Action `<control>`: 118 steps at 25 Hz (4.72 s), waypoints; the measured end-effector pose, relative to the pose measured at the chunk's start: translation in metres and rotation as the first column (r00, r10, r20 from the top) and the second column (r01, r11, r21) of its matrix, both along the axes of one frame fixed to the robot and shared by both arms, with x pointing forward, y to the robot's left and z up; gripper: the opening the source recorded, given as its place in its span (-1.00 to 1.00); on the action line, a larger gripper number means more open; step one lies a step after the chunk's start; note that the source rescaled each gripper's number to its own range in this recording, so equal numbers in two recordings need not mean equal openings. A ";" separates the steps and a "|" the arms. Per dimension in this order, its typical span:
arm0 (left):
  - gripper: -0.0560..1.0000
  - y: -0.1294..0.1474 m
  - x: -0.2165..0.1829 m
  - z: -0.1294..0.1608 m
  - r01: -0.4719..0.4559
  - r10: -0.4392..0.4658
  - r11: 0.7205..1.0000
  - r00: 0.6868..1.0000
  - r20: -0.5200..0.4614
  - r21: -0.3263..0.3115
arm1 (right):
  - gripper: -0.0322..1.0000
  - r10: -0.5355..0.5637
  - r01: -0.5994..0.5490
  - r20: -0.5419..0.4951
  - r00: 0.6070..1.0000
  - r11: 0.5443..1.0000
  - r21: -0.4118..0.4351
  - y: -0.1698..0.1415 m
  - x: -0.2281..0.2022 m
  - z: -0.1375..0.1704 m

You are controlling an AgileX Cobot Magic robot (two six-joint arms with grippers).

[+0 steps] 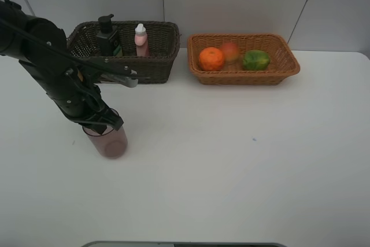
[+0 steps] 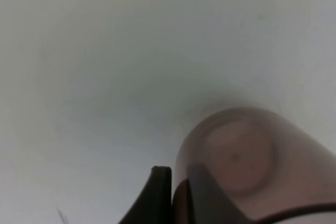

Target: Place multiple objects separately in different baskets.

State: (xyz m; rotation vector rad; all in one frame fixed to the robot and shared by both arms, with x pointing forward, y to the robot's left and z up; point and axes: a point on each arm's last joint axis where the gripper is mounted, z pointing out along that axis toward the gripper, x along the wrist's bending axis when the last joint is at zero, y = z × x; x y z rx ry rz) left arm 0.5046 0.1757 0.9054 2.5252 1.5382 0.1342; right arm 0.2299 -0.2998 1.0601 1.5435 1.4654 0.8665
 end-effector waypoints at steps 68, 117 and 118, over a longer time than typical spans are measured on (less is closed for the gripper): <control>-0.89 0.003 0.185 0.061 -0.321 0.320 0.946 0.911 0.261 -0.040 | 0.49 0.000 0.000 0.000 1.000 1.000 0.000 0.000 0.000 0.000; 0.84 0.089 0.012 0.202 -0.344 0.429 0.901 0.802 0.416 -0.265 | 0.49 0.000 0.000 0.000 1.000 1.000 0.000 0.000 0.000 0.000; 0.84 0.097 -0.003 0.208 -0.356 0.450 0.890 0.783 0.430 -0.284 | 0.49 0.000 0.000 0.000 1.000 1.000 0.000 0.000 0.000 0.000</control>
